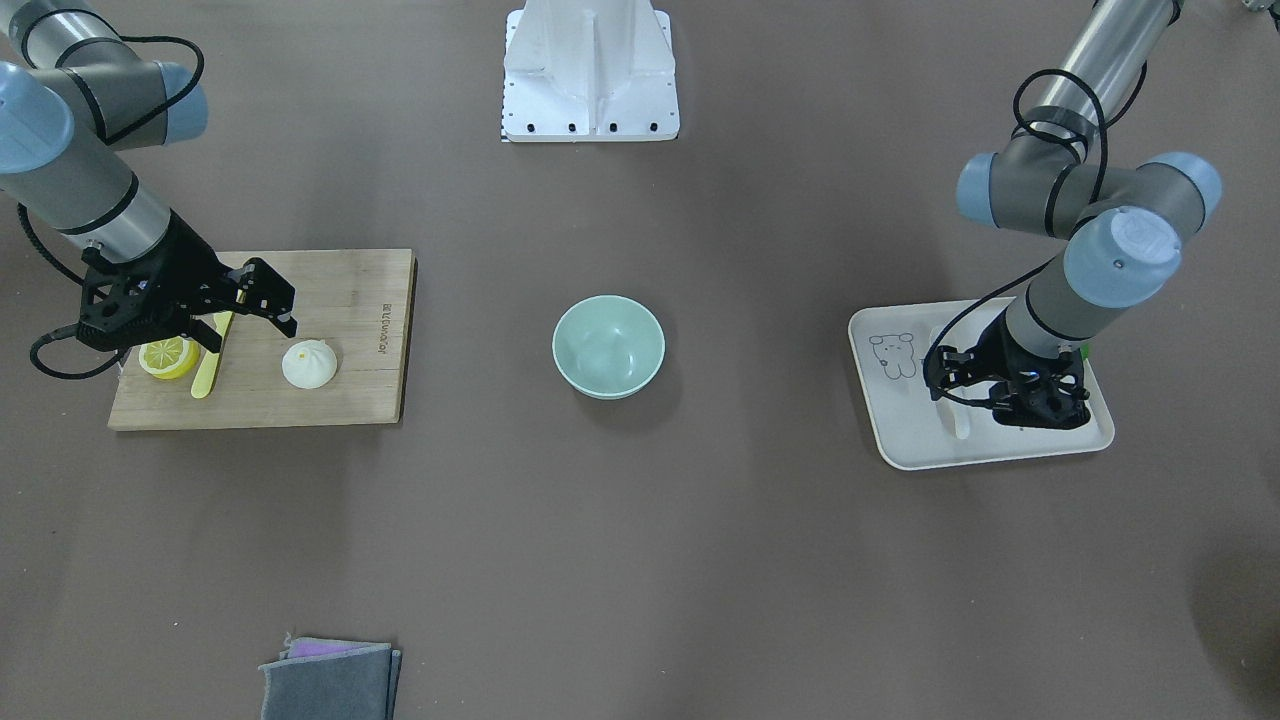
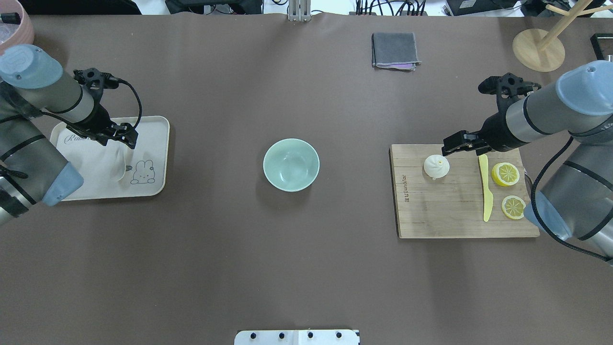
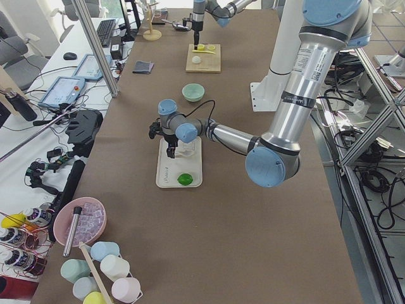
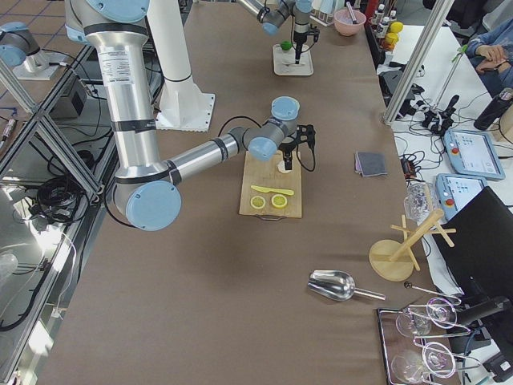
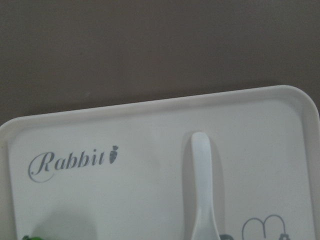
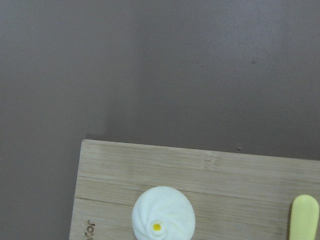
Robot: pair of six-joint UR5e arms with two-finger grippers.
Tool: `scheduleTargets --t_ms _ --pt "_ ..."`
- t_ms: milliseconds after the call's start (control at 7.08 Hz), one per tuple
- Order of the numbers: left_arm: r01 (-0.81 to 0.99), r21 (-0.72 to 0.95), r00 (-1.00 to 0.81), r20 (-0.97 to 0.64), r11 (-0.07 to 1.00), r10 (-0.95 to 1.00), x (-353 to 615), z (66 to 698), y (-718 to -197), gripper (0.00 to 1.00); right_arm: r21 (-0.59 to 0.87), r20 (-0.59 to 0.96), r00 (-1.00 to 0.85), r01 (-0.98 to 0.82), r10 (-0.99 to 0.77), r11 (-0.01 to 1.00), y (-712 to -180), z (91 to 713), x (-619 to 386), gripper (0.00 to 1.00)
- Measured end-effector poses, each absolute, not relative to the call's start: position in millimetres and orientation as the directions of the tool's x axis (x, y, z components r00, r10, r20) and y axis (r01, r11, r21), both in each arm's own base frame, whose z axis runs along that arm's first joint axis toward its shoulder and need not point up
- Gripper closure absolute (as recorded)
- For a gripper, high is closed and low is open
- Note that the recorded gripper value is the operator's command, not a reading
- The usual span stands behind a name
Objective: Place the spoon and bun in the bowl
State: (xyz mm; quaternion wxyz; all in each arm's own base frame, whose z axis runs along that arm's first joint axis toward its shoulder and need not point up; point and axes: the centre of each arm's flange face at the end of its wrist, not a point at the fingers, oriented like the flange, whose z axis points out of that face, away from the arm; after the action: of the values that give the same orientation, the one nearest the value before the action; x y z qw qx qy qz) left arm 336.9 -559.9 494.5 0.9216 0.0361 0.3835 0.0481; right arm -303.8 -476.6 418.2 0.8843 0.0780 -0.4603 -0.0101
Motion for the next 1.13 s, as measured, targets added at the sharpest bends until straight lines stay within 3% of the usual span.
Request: scheduleTargets --t_ms 282,706,1129 --pt "-0.068 0.101 0.7 -0.704 0.993 0.12 342.3 495.0 -557.0 1.0 0.144 0.814 0.575 -0.056 -0.086 0.988 -476.8 416.7 -305.2 0.06" --pt "-0.066 0.125 0.68 -0.721 0.99 0.137 343.6 473.3 -555.1 1.0 0.148 0.816 0.571 -0.057 -0.089 0.987 -478.1 412.7 -307.6 0.06" --pt "0.009 0.144 0.564 -0.818 0.99 0.114 392.2 340.3 -535.7 1.0 0.148 0.81 0.58 -0.058 -0.087 0.987 -485.1 410.5 -326.9 0.07"
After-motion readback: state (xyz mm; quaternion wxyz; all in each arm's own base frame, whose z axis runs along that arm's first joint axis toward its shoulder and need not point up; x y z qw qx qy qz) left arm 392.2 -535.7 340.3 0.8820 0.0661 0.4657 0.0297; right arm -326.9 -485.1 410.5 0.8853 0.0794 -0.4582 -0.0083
